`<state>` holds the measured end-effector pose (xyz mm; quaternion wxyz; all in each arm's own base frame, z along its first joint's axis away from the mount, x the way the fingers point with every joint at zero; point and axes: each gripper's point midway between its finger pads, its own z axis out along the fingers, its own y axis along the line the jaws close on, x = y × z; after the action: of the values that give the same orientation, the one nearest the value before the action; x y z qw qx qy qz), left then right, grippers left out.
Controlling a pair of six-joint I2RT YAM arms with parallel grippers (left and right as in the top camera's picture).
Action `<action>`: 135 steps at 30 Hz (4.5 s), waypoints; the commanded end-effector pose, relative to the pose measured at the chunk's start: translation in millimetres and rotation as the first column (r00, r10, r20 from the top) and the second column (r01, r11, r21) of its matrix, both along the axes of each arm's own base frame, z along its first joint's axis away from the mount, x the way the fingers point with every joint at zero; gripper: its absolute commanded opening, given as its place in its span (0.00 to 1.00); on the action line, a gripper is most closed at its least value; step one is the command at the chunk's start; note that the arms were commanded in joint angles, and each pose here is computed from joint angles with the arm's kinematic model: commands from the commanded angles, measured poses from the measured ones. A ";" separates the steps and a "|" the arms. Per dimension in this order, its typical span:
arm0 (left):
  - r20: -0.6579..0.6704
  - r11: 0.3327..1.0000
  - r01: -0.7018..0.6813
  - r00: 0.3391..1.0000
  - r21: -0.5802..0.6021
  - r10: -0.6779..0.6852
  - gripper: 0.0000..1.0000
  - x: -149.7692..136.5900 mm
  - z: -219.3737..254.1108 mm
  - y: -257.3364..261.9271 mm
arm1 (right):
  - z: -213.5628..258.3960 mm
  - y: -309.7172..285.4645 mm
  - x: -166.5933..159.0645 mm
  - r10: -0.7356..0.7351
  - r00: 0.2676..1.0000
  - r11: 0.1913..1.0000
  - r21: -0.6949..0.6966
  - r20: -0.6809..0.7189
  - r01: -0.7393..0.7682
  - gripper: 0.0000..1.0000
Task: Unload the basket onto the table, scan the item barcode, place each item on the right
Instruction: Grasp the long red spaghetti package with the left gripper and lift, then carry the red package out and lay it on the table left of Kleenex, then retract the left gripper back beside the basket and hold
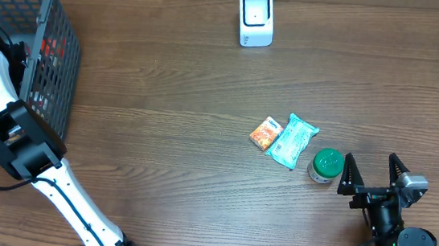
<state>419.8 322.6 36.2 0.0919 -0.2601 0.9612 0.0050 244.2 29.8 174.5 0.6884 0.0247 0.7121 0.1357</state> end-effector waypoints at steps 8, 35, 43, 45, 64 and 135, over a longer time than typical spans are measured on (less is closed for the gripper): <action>-0.047 0.999 0.021 0.999 -0.043 -0.023 0.68 -3.3 -32.1 -5.6 | -2.4 -1.0 0.3 -0.003 1.000 1.000 0.003 0.001 0.003 1.00; 0.667 0.930 -0.242 0.745 0.278 -0.006 0.19 -6.7 369.8 -23.9 | -2.4 -1.0 0.3 -0.003 1.000 1.000 0.003 0.001 0.003 1.00; 0.845 0.956 -0.186 0.525 0.229 -0.100 0.14 -50.3 482.2 -113.4 | -2.4 -1.0 0.3 -0.003 1.000 1.000 0.003 0.001 0.003 1.00; 0.852 0.964 -0.139 0.509 0.226 -0.127 0.15 -60.7 492.2 -140.6 | -2.4 -1.0 0.3 -0.003 1.000 1.000 0.003 0.001 0.003 1.00; 0.319 0.883 0.467 0.845 -0.047 -0.429 0.04 -63.9 303.1 -383.5 | -2.4 -1.0 0.3 -0.003 1.000 1.000 0.003 0.001 0.003 1.00; 0.110 0.830 0.033 0.988 0.556 -0.112 0.99 -36.5 196.1 -285.2 | -2.4 -1.0 0.3 -0.003 1.000 1.000 0.003 0.001 0.003 1.00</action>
<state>384.2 16.0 226.4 0.2291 -0.1559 0.9255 0.2583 244.2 29.7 174.5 0.6885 0.0248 0.7120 0.1356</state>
